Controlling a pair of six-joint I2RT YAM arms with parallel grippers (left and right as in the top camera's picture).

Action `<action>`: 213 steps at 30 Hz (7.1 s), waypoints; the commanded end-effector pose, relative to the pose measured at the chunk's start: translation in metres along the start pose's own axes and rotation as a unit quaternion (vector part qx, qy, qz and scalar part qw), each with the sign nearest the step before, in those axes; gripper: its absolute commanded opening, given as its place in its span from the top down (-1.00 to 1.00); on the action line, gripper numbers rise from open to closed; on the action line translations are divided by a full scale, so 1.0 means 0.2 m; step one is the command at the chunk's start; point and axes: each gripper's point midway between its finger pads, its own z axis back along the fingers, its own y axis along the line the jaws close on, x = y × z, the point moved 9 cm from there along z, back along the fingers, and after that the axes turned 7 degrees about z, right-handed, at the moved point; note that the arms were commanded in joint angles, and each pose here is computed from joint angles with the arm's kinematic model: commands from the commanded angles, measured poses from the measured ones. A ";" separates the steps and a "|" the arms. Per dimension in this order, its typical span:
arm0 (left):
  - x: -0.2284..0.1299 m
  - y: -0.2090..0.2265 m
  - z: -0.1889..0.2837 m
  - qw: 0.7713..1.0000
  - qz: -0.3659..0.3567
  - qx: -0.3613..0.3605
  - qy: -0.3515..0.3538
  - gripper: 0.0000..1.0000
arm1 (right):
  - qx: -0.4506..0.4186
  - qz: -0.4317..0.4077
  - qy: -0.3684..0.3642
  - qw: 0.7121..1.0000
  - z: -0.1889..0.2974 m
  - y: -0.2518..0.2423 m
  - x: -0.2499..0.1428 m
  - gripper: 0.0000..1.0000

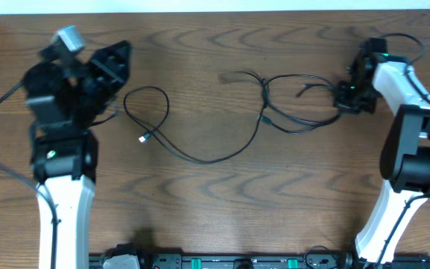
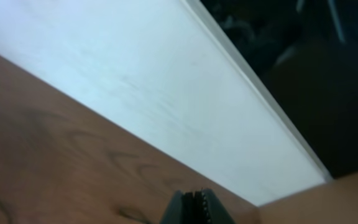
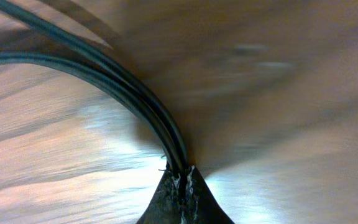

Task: Untangle cables

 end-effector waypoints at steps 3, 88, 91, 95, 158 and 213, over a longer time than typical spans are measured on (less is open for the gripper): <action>0.06 0.08 0.05 0.999 0.007 0.044 -0.016 0.85 | -0.040 -0.059 0.044 0.997 -0.11 -0.17 -0.07 0.98; -0.27 0.28 -0.23 0.962 -0.114 0.246 0.039 0.85 | 0.224 0.097 -0.081 0.966 0.48 -0.02 -0.07 0.98; -0.30 0.27 -0.24 0.966 -0.105 0.224 0.071 0.85 | 0.258 0.143 -0.118 0.948 0.64 0.05 -0.12 0.87; -0.32 0.27 -0.23 0.967 -0.100 0.220 0.087 0.85 | 0.253 0.177 -0.146 0.940 0.78 0.11 -0.17 0.77; 0.15 0.55 0.14 0.931 -0.001 0.348 -0.108 0.85 | -0.211 -0.104 0.029 0.971 -0.14 -0.10 -0.35 0.98; 0.01 0.52 -0.05 0.962 0.022 0.271 0.010 0.85 | 0.272 0.451 -0.068 0.848 0.32 1.22 -0.72 -0.99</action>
